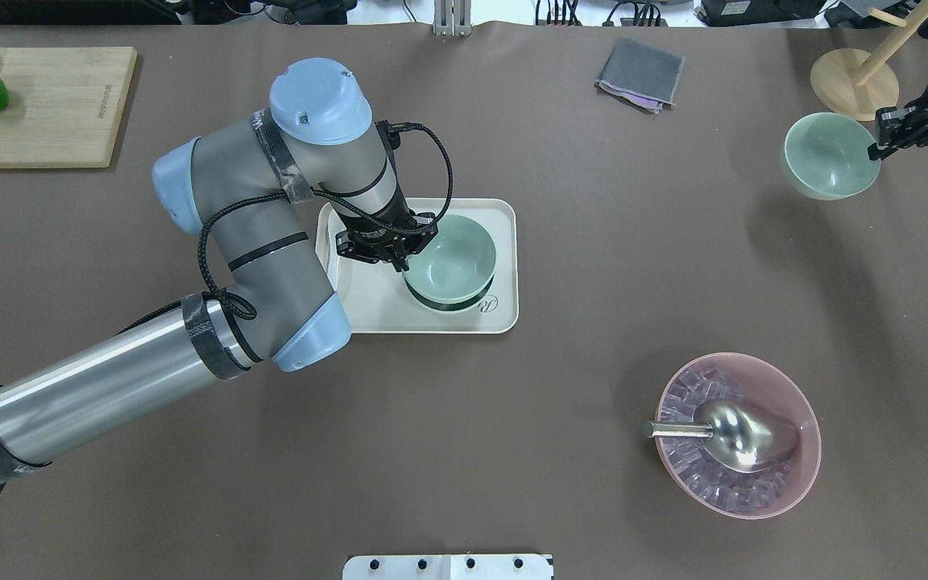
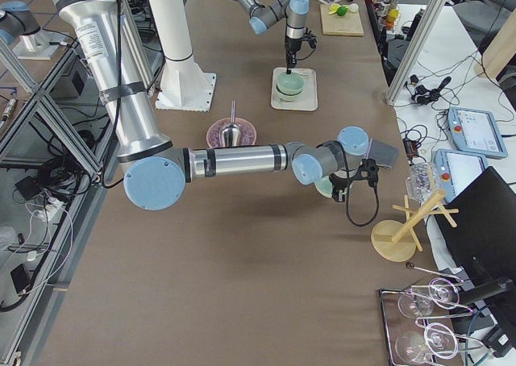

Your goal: Stack green bowls together

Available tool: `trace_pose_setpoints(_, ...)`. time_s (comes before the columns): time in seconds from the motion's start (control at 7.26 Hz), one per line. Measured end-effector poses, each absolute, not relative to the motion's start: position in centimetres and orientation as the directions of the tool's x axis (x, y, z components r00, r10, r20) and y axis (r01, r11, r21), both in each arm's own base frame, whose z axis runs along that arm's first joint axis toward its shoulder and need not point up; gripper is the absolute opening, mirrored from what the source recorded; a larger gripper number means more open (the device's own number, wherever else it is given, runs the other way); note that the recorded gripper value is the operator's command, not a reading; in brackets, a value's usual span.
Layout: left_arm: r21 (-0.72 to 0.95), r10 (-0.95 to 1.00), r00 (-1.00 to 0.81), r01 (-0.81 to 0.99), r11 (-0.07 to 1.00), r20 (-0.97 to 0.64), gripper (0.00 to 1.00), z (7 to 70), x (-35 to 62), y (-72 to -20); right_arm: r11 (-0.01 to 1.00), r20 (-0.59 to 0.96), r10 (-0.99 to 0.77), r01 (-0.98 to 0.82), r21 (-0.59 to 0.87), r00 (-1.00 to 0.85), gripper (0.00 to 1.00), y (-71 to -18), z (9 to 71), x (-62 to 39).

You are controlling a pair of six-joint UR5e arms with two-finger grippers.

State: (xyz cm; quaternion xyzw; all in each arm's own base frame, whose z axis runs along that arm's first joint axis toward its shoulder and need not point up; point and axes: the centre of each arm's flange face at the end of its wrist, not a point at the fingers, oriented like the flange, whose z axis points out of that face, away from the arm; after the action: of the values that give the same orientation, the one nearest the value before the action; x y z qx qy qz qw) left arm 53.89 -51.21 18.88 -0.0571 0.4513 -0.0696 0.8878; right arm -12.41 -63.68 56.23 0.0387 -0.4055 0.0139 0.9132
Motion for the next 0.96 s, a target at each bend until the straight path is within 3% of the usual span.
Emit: trace_pose_setpoints(0.96, -0.167, -0.174, 0.583, 0.068, 0.984, -0.793, 0.0, 19.13, 54.45, -50.99, 0.997, 0.741, -0.005, -0.057, 0.059, 0.672, 0.0, -63.65, 56.31, -12.39)
